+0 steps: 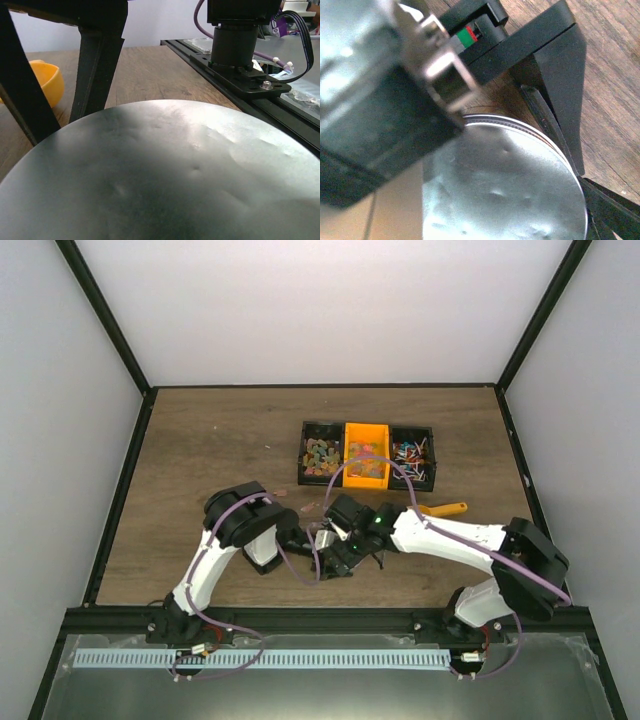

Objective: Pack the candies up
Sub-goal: Screw the bottle lid onto the packing bottle.

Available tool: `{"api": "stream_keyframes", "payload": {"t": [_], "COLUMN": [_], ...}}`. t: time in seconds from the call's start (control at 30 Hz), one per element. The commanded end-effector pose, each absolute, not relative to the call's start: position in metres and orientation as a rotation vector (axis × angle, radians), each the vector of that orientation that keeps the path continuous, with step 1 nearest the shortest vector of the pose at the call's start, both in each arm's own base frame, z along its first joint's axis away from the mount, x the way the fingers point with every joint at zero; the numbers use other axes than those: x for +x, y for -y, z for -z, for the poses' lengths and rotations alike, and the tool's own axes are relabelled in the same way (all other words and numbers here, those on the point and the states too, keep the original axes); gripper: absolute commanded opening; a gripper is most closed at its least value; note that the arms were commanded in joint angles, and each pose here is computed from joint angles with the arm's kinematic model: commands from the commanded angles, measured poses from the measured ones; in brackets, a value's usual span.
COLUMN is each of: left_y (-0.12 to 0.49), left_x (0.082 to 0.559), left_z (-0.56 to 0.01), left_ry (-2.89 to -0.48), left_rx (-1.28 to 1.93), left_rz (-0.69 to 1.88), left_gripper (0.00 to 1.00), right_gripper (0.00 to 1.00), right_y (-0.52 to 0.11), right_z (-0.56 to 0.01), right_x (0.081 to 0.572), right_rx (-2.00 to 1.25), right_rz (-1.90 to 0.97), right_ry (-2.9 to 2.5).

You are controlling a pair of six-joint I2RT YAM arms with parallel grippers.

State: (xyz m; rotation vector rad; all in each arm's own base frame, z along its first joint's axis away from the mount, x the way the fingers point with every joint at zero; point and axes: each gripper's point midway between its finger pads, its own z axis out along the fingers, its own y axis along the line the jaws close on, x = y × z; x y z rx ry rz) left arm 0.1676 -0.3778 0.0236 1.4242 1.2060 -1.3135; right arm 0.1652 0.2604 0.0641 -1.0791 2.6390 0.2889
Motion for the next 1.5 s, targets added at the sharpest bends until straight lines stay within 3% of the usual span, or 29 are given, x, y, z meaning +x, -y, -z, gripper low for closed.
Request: {"api": "stream_keyframes", "payload": {"t": [0.0, 0.53, 0.9, 1.23, 1.47], "left_y": [0.370, 0.367, 0.363, 0.361, 0.360], "left_x": [0.170, 0.176, 0.177, 0.176, 0.179], "left_z": [0.019, 0.023, 0.026, 0.025, 0.021], "left_ry": [-1.443, -1.459, -1.470, -1.475, -1.470], "left_rx": [1.242, 1.230, 1.232, 1.229, 1.224], "left_rz": [1.307, 1.320, 1.318, 1.328, 1.335], "left_gripper": [0.97, 0.97, 0.97, 0.97, 0.97], "right_gripper": [1.00, 1.00, 1.00, 1.00, 1.00], "right_y": [-0.312, -0.315, -0.293, -0.273, -0.256], "right_z": [-0.082, -0.116, -0.169, -0.098, -0.121], "right_x": [0.139, 0.130, 0.167, 0.170, 0.193], "right_rx": [-1.094, -1.135, -0.882, -0.839, -0.741], "right_rz": [-0.662, -0.804, -0.755, -0.660, -0.521], "right_ry": [-2.587, -2.448, -2.304, -2.530, -2.467]}}
